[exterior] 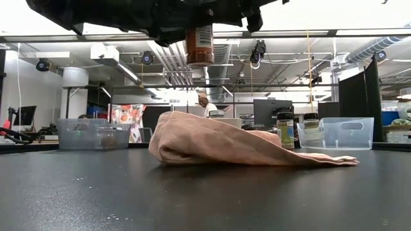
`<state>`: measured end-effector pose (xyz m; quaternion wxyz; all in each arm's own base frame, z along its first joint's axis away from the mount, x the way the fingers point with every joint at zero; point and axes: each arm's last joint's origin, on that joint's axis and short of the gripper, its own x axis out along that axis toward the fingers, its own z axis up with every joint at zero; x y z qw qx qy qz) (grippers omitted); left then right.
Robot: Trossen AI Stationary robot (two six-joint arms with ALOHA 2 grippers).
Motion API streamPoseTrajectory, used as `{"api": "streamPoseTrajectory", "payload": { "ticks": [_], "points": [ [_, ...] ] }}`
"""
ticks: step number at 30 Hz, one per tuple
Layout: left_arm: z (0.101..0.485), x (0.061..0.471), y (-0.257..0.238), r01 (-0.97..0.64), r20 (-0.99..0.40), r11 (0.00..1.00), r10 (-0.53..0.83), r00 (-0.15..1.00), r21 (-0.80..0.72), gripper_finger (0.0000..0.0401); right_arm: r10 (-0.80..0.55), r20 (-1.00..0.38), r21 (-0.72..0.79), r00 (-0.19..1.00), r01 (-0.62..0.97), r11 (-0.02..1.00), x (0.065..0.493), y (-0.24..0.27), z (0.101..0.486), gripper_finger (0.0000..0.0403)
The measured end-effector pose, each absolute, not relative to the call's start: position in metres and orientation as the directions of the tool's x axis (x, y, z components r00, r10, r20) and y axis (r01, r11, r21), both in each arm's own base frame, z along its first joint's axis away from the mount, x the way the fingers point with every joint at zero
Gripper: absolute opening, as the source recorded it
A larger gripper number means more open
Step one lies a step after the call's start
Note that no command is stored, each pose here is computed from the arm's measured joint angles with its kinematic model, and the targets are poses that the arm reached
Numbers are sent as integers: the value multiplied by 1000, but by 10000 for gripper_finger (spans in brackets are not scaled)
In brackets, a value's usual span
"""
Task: Sort spices by type
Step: Put the black brown spice bottle into the transparent bin
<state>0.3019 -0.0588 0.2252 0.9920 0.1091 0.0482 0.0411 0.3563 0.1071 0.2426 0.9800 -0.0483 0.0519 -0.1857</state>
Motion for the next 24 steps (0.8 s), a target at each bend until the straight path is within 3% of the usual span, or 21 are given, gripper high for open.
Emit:
{"api": "streamPoseTrajectory", "payload": {
  "ticks": [5,15,24],
  "points": [
    [226,300,-59,-66,-100,970,91,991,232,280,-429,-139,-126,892,414,901,346,102,249,194],
    [233,278,-60,-50,-76,976,68,995,214,283,-576,-194,-201,794,543,816,315,77,271,194],
    [232,236,-78,-126,-40,972,137,990,196,284,-672,-155,-133,724,659,740,269,26,279,194]
  ]
}}
